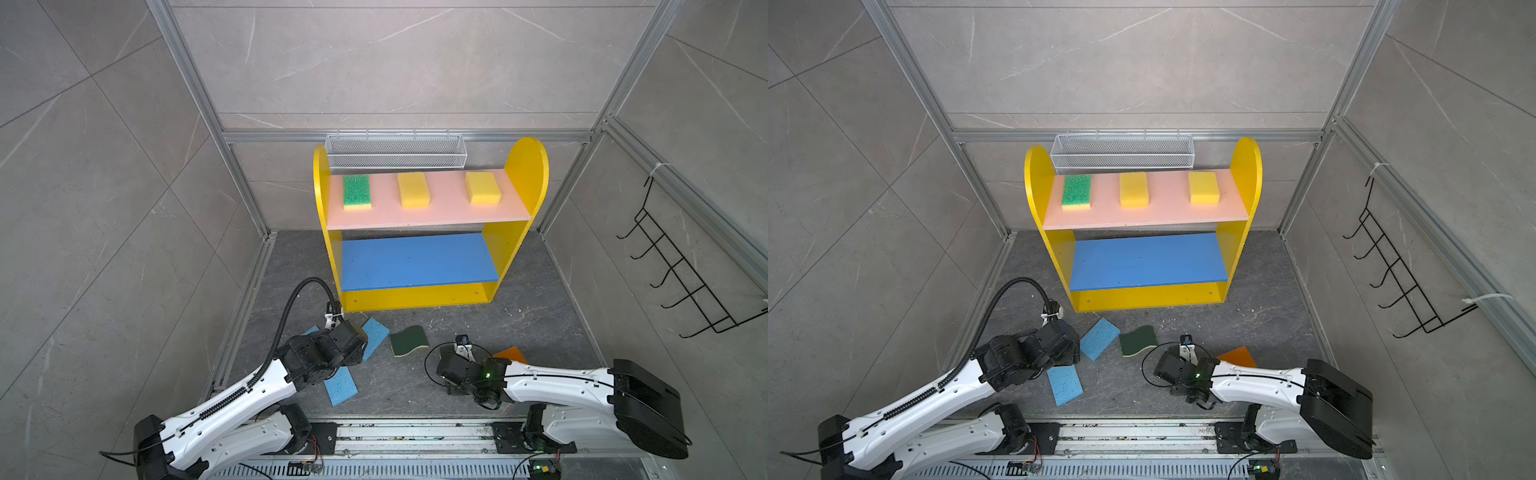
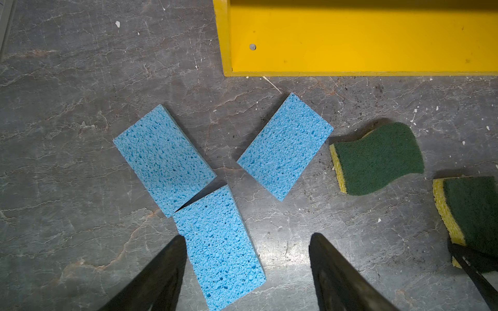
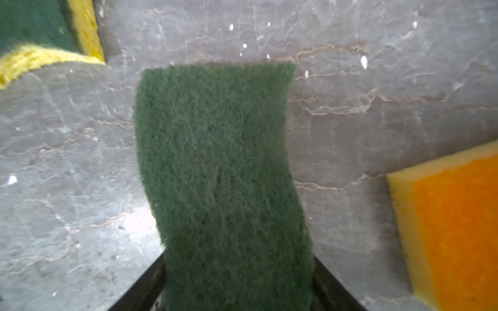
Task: Arrange cleaning sponges on a shelf
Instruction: Pick up the cleaning sponge from the bottom-center of the table, then place the cleaning sponge at the shelf.
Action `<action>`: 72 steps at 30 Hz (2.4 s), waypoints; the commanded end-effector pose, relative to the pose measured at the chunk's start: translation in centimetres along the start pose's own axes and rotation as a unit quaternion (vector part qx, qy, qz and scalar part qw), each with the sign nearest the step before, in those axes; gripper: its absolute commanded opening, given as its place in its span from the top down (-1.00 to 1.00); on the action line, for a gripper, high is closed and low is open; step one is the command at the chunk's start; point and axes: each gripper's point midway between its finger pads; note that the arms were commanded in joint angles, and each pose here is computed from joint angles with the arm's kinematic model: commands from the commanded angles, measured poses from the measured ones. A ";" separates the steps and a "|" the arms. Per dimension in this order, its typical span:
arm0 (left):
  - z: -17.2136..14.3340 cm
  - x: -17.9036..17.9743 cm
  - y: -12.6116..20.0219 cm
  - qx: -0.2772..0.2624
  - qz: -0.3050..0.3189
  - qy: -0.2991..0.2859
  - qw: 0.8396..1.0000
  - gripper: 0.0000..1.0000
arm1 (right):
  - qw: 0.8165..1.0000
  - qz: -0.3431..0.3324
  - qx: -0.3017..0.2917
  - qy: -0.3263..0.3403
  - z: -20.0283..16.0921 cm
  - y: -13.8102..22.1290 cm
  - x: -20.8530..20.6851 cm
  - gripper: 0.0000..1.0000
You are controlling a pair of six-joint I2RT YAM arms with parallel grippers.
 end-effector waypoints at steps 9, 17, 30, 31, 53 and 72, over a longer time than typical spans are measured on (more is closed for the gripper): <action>0.0 0.9 0.5 -0.015 0.007 0.011 1.000 -0.49 | 0.996 0.014 -0.086 0.036 5.1 4.3 2.1 -0.43; -0.5 1.4 0.4 -0.024 0.011 0.019 0.999 -0.49 | 0.987 0.012 -0.148 0.056 9.0 8.2 3.4 -0.42; 0.2 1.2 0.8 -0.062 -0.014 0.017 0.998 -0.49 | 0.979 0.008 -0.193 0.068 14.0 10.6 4.7 -0.42; 0.4 1.2 0.8 -0.064 -0.014 0.016 0.998 -0.49 | 0.979 0.008 -0.194 0.065 14.3 10.6 4.7 -0.41; 5.7 -0.1 3.4 -0.130 -0.019 -0.012 0.991 -0.49 | 0.974 -0.010 -0.227 0.028 22.5 10.2 4.1 -0.41; 9.3 -3.7 3.5 -0.165 -0.054 -0.057 0.983 -0.49 | 0.973 0.007 -0.230 -0.032 27.9 8.4 1.9 -0.41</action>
Point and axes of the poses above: each gripper's point midway between its finger pads, its own y axis back along the fingers, its own x axis along the line the jaws close on, z = x × y, and after that the axes turned 12 degrees about -y, right-handed
